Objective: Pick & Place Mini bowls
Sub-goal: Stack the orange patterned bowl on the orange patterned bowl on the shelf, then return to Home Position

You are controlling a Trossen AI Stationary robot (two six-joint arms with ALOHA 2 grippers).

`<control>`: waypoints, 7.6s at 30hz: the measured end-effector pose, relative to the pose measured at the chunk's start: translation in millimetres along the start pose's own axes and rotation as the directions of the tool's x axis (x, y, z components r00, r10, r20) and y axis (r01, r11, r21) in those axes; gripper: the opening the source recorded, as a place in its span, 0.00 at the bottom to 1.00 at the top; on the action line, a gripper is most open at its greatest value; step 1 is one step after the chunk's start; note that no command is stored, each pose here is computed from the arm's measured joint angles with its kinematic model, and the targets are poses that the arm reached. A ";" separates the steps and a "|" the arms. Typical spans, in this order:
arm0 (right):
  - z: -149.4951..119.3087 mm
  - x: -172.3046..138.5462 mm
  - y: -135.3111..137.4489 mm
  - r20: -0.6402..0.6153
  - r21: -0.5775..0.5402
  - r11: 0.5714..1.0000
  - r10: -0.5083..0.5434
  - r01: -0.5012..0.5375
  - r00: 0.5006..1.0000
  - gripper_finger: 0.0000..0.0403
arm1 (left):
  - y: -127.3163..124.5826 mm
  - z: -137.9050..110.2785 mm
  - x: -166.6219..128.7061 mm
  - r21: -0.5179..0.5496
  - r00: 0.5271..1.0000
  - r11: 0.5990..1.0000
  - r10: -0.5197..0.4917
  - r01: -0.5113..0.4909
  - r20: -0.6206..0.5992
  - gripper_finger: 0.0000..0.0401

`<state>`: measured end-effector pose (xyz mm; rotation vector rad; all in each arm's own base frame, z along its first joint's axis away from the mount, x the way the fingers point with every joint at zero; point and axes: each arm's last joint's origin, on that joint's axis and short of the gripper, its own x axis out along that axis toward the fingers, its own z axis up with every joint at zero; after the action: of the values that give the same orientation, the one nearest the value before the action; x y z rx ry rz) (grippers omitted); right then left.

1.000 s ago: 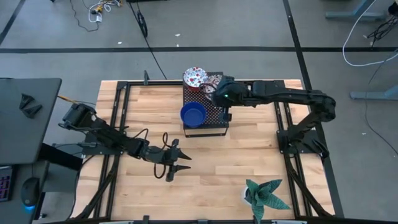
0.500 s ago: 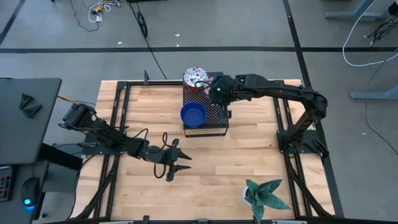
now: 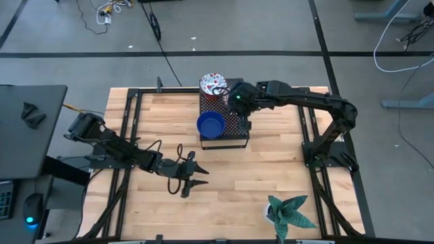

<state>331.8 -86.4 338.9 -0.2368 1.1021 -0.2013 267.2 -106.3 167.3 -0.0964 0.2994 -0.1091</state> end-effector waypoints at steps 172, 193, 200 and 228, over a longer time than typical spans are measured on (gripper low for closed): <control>-275.6 13.2 132.4 0.917 0.031 0.887 0.159 -0.461 0.367 0.00 | 5.0 2.0 1.1 -0.046 0.999 0.998 0.043 -0.042 0.016 0.45; -275.0 16.8 130.3 0.903 0.003 0.950 0.132 -0.313 0.409 0.01 | 4.6 8.9 -2.8 -0.039 0.995 0.996 0.083 -0.081 0.061 0.45; -275.0 16.9 130.3 0.903 0.001 0.951 0.132 -0.309 0.409 0.04 | 13.8 9.8 -37.4 0.022 0.989 0.995 0.096 -0.099 0.114 0.26; -274.9 16.8 130.3 0.903 0.002 0.951 0.131 -0.309 0.408 0.04 | 82.1 -49.5 -162.0 0.044 0.970 0.988 0.138 -0.150 0.201 0.01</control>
<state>97.9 9.1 168.5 -0.0089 -0.0029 0.0928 106.2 -9.3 157.9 -0.0267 0.1034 0.0361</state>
